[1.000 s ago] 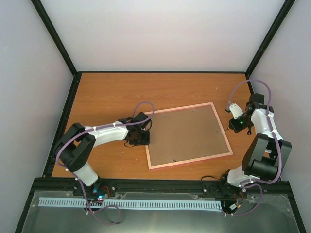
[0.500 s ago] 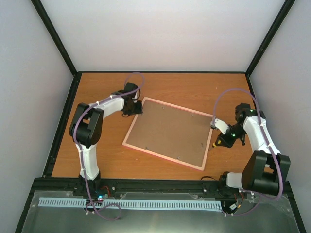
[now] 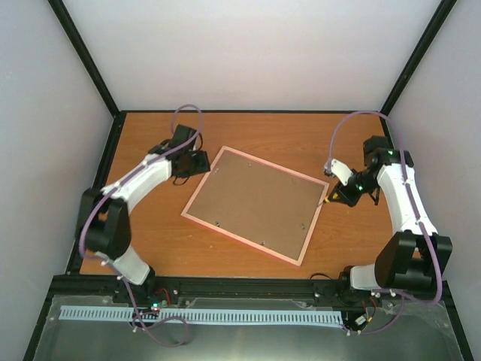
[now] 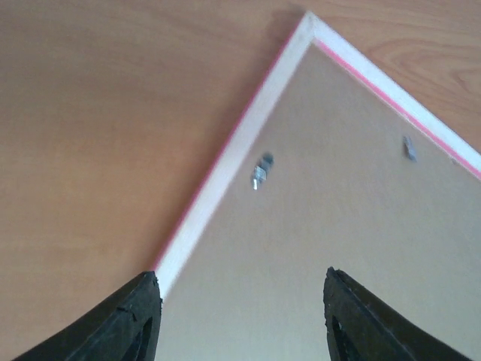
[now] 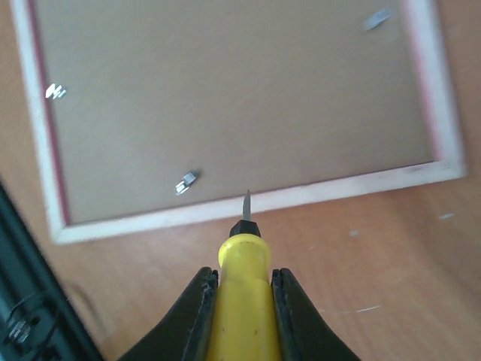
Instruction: Take the photo out of the frame
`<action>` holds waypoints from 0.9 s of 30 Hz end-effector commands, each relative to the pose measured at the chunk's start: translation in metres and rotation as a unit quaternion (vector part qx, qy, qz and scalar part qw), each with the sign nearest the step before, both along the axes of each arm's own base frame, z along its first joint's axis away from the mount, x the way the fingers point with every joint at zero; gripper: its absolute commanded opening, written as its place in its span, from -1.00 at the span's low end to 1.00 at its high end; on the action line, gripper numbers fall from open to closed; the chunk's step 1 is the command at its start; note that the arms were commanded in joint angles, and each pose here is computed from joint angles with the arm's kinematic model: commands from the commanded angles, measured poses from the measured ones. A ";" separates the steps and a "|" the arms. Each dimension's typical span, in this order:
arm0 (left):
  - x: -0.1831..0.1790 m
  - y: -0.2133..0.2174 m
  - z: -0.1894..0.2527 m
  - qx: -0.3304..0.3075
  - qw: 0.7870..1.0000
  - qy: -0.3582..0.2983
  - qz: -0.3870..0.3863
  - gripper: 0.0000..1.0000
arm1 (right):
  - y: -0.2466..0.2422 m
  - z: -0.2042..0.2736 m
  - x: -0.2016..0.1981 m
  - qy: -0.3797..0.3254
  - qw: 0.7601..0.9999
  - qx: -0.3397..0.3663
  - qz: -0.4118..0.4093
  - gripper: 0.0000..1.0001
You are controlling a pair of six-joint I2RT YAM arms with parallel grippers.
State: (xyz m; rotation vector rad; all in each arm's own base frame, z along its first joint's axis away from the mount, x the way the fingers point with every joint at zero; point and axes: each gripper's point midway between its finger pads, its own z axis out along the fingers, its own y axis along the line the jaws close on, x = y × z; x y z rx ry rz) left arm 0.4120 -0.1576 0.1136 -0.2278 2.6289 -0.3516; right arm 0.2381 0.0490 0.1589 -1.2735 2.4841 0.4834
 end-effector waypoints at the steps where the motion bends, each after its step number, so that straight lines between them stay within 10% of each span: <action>1: -0.064 -0.001 0.005 -0.036 0.999 0.023 0.022 0.19 | -0.008 0.018 0.071 -0.067 0.994 0.013 -0.087 -0.95; 13: -0.173 -0.010 -0.048 -0.068 0.989 0.130 0.002 0.20 | -0.034 -0.009 0.210 -0.110 0.974 -0.004 -0.198 -0.94; 27: -0.181 -0.006 -0.083 -0.076 0.986 0.145 0.033 0.28 | -0.025 -0.070 0.121 -0.013 0.994 -0.074 -0.081 -0.94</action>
